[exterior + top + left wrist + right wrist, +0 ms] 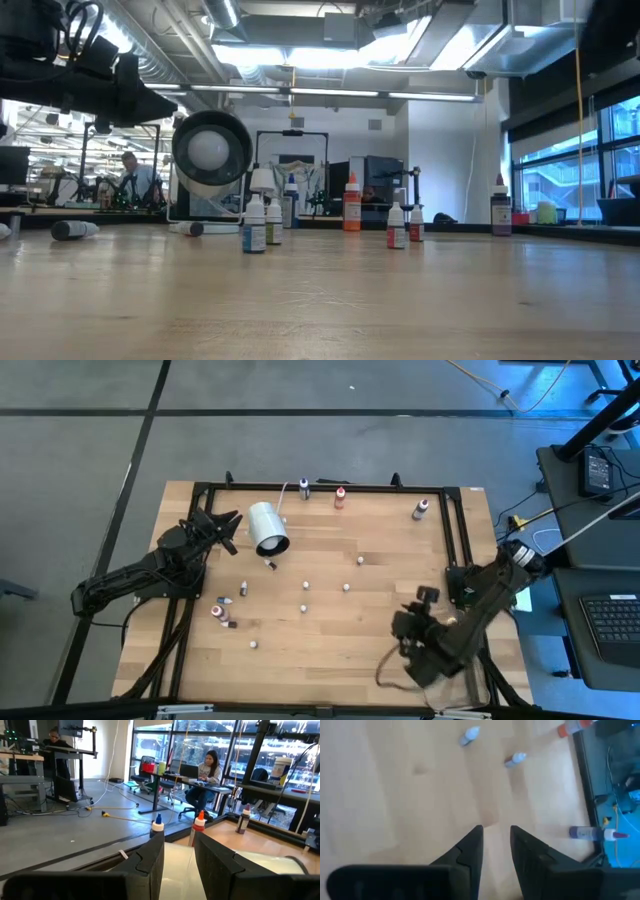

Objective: Pick & Place food coloring
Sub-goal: Put the large purple food coloring bottle into the transparent bin

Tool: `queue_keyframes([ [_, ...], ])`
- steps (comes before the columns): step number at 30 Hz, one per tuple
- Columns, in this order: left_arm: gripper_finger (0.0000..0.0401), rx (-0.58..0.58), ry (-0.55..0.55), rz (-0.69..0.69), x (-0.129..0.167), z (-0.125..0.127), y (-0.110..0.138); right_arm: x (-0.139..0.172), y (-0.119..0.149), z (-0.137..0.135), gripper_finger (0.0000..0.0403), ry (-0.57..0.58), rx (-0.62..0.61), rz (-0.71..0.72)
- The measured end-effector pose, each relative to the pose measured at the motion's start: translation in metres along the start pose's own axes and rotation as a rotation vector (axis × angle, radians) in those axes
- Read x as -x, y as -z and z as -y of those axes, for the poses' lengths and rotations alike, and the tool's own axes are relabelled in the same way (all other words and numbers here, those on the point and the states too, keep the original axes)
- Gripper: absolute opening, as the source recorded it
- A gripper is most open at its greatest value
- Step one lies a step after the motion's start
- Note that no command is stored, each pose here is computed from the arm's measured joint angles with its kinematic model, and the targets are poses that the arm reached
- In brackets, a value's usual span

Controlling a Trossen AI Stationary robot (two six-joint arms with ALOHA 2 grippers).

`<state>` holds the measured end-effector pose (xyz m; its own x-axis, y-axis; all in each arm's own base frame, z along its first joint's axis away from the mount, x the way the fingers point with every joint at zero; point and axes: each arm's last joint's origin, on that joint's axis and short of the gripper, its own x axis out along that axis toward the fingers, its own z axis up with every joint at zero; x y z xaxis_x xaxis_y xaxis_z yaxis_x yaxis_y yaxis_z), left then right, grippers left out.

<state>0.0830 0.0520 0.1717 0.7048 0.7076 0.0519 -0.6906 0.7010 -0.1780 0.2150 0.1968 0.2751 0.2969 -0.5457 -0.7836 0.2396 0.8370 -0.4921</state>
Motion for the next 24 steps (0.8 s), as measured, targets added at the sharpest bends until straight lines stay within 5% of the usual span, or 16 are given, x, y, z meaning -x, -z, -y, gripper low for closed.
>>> queue_keyframes([
  [16,0.0104,0.002,-0.002,0.008,0.000,0.000,-0.001,-0.062,-0.078,0.070,0.0100,-0.241,0.212,-0.032],
  [24,0.0104,0.002,-0.002,0.008,0.000,0.000,-0.001,-0.100,-0.071,0.164,0.0100,-0.291,-0.029,-0.145],
])
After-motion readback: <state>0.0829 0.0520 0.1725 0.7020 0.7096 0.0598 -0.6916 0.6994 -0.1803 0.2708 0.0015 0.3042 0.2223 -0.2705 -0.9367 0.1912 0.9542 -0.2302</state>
